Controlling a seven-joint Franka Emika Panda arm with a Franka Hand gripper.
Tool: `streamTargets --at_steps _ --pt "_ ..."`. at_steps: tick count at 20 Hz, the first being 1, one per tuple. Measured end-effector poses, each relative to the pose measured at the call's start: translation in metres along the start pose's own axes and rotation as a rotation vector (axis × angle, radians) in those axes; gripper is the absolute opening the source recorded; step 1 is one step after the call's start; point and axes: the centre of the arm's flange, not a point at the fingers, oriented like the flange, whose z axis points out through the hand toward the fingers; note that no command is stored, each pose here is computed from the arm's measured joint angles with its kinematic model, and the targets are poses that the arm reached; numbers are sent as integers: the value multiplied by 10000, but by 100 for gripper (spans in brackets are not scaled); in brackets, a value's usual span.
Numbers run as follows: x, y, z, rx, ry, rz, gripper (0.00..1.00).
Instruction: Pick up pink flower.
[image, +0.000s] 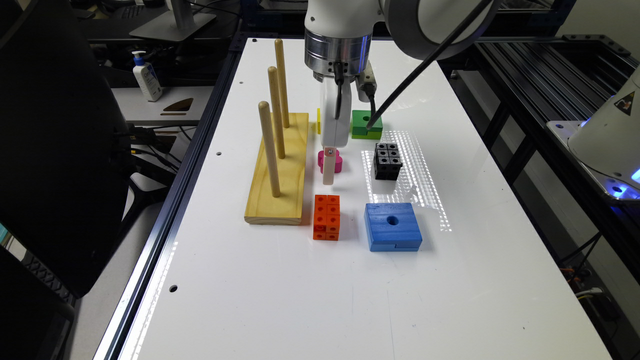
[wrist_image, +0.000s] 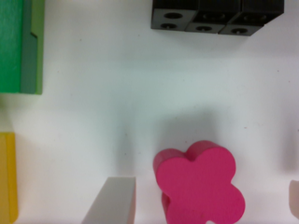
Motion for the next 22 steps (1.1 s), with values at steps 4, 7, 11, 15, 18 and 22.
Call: streamTargets --at_steps 4,7,11,15,18,22 --pt "3 -4 94 19 5 1 100" --pt "5 -6 94 22 7 2 100" --pt "5 -6 94 22 7 2 100" --pt "7 -4 93 22 8 6 0" --pt "8 -3 93 23 8 6 0" --pt "9 1 93 13 0 13 0"
